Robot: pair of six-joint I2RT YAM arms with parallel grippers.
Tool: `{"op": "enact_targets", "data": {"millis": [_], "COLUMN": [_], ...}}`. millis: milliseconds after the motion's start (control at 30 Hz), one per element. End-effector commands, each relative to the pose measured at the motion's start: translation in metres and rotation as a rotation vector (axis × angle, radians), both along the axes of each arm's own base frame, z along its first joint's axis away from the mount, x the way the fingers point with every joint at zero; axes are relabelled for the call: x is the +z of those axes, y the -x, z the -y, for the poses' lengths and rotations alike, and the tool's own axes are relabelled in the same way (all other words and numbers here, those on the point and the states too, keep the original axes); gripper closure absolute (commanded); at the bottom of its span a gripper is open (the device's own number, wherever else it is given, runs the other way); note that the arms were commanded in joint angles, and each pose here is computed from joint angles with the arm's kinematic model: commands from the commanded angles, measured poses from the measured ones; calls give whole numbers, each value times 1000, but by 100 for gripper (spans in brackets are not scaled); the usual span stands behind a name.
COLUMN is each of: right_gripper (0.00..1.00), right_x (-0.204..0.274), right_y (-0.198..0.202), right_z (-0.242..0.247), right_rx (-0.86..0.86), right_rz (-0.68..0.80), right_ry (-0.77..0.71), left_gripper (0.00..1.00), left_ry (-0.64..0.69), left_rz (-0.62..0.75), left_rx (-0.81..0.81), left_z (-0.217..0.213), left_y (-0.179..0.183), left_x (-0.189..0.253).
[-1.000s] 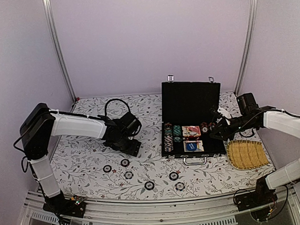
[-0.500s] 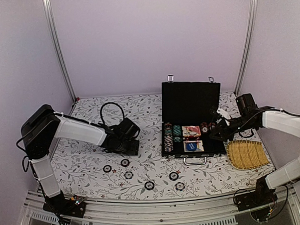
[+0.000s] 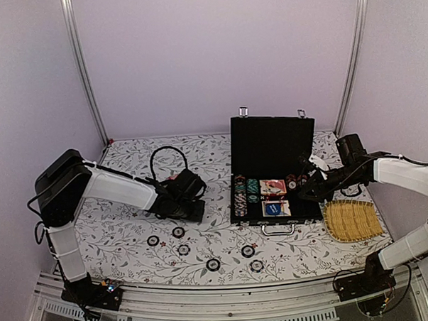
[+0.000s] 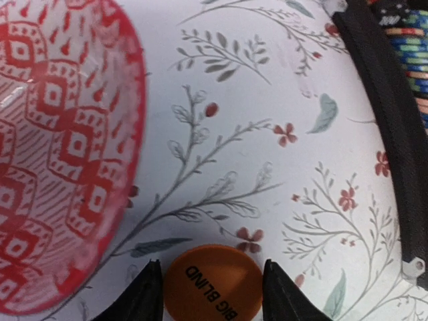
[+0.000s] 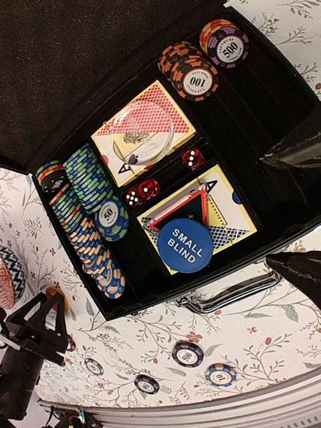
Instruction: Pack up texas hold em set
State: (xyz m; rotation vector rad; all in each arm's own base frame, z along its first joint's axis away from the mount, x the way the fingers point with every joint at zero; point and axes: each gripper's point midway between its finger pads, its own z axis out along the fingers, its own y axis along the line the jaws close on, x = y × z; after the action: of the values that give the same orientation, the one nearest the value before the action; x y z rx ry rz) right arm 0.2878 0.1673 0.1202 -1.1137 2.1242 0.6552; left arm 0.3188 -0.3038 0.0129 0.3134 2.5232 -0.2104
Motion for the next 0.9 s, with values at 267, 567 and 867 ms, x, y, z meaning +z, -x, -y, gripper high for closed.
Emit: {"op": "enact_targets", "data": {"millis": [267, 567, 867], "right_gripper": [56, 56, 56], "right_x": [-8, 1, 19], "right_y": [1, -3, -2], "right_z": [0, -3, -68], "right_rx": [7, 15, 246], "right_rz": [-20, -19, 29], "right_ry": [3, -12, 221], "left_gripper": [52, 39, 27], "left_ry": [-21, -84, 24], "left_rz": [-227, -99, 46], "left_rx": [-315, -371, -234], "left_z": [53, 57, 18], "left_y": [107, 88, 52], "left_x": [-14, 42, 113]}}
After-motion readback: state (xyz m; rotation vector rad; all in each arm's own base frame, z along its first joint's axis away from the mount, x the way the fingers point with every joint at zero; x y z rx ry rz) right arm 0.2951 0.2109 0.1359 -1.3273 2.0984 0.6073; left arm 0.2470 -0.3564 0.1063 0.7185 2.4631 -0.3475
